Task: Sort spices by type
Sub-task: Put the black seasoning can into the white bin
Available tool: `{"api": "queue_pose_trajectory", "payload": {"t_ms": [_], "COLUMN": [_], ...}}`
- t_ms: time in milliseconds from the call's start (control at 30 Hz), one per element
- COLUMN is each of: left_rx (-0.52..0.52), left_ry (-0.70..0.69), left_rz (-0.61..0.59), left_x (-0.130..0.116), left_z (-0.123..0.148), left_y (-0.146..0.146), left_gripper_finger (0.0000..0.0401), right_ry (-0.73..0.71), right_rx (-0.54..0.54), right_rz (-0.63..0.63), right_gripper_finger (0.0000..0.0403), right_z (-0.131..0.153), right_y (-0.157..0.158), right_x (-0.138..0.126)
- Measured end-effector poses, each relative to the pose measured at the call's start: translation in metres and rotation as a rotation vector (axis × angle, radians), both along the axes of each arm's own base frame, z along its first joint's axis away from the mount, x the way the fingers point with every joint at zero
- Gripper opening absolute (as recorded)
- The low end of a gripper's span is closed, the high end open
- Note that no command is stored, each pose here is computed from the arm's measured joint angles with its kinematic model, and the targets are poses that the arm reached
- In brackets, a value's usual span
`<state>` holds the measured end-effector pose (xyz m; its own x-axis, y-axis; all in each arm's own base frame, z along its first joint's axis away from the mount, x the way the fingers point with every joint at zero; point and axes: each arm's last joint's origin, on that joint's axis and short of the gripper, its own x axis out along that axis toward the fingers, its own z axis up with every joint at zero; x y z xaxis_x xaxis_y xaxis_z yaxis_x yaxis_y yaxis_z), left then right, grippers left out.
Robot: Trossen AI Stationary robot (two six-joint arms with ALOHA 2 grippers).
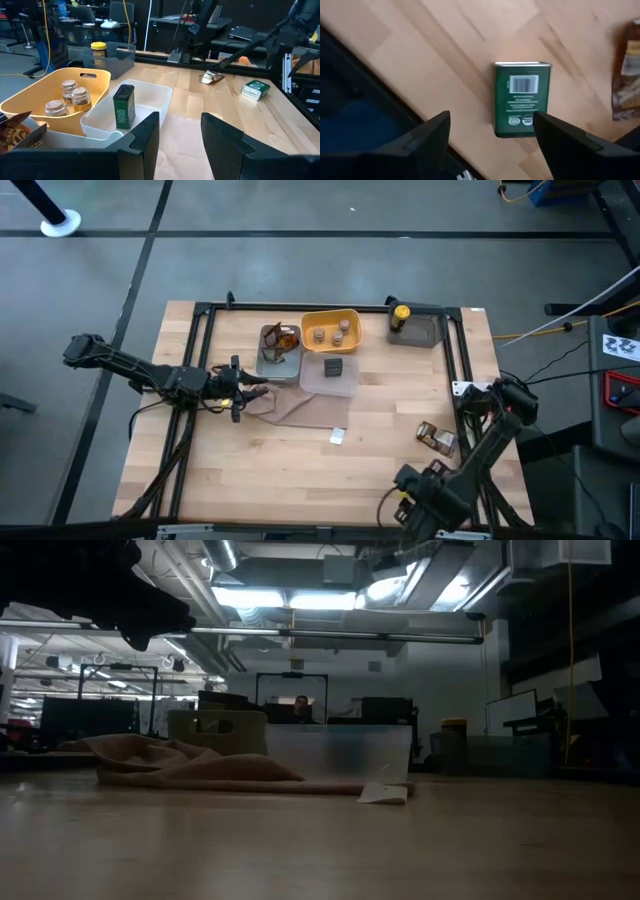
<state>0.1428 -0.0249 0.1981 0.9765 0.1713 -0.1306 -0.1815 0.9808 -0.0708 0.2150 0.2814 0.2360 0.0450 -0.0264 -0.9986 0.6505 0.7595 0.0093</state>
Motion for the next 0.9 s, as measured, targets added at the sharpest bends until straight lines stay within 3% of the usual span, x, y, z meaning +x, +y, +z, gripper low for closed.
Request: {"api": "queue_pose_trajectory", "payload": {"t_ms": [233,467,900], "left_rx": [-0.018,-0.066,-0.063], "left_ry": [0.021,0.022,0.04], "left_rz": [0.002,0.009,0.01], "left_x": [0.0,0.0,0.0], "left_z": [-0.003,-0.004,-0.005], "left_y": [0.0,0.0,0.0], "left_gripper_finger": [0.013,0.013,0.013], "right_ry": [0.025,0.053,0.103], "right_rx": [-0.097,-0.14,-0.182], "right_rz": [-0.133,-0.121,-0.117], "right_gripper_finger": [0.0285,0.0285,0.0285], "right_z": [-0.007,-0.022,-0.04], "right_y": [0.005,0.01,0.014], "right_x": [-0.016,-0.015,-0.012]}}
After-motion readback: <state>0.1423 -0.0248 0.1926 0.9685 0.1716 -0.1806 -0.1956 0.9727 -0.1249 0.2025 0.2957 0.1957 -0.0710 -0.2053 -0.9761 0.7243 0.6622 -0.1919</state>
